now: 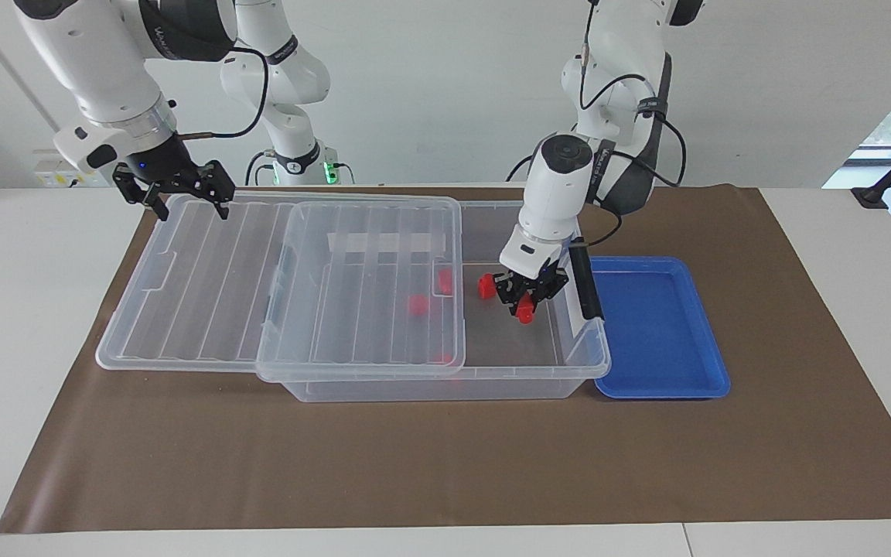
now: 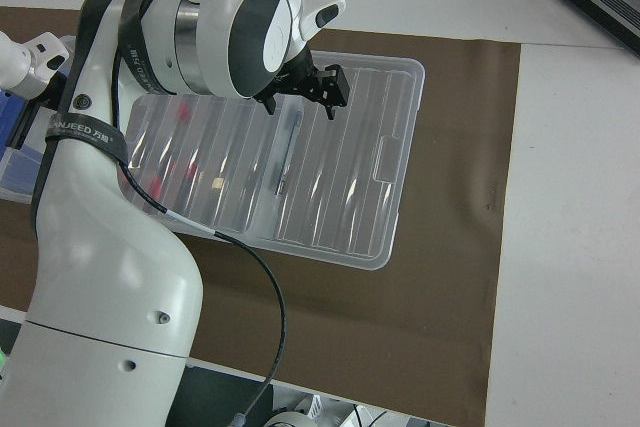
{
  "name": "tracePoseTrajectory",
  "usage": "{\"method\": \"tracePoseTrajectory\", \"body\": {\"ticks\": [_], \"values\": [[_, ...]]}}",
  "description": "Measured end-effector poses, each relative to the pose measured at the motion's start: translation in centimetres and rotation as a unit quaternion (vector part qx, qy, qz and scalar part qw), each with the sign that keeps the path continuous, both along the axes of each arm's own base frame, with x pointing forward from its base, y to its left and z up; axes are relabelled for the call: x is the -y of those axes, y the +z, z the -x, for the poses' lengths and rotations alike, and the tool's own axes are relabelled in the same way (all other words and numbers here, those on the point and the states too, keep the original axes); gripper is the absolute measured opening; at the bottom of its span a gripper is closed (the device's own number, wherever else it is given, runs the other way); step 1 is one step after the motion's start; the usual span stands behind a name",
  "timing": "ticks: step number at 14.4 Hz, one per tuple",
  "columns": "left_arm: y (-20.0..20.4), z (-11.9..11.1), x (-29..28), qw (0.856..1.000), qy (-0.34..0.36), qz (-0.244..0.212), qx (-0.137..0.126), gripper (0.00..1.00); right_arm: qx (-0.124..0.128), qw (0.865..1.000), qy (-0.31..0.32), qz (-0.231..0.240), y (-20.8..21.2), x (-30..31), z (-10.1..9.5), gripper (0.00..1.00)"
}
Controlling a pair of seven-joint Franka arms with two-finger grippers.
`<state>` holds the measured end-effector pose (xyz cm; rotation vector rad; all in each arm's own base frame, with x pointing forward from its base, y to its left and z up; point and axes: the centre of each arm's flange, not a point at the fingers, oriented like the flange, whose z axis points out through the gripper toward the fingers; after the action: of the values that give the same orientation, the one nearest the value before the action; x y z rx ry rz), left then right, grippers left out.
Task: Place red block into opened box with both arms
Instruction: 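Carry the red block into the open box and lower it with the left gripper, then open the left gripper to release the block and withdraw it to rest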
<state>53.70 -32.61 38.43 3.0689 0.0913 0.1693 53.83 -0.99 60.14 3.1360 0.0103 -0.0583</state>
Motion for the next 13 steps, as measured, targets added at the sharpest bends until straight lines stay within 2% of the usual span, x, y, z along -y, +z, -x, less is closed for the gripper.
{"method": "tracePoseTrajectory", "body": {"ticks": [5, 7, 8, 11, 13], "values": [[-5.7, -0.5, 1.1, 1.0, -0.01, -0.002, -0.002, 0.34, 0.0, 1.0, -0.002, 0.0, 0.0, 0.2, 0.0, 1.0], [-6.3, -0.8, 1.0, 1.0, -0.009, -0.001, -0.001, 0.34, -0.001, 1.0, -0.004, 0.0, -0.1, 0.4, 0.0, 1.0], [-6.3, -0.9, 0.9, 1.0, -0.008, 0.001, 0.001, 0.38, -0.001, 1.0, -0.004, 0.0, -0.1, 0.4, 0.0, 1.0], [-5.6, -1.2, 0.9, 1.0, -0.007, 0.004, 0.008, 0.71, -0.002, 1.0, -0.004, 0.0, -0.2, 0.4, 0.0, 1.0], [-3.3, -1.5, 0.9, 1.0, -0.005, 0.011, 0.023, 0.96, -0.003, 1.0, -0.004, 0.0, -0.2, 0.5, 0.0, 1.0]]}}
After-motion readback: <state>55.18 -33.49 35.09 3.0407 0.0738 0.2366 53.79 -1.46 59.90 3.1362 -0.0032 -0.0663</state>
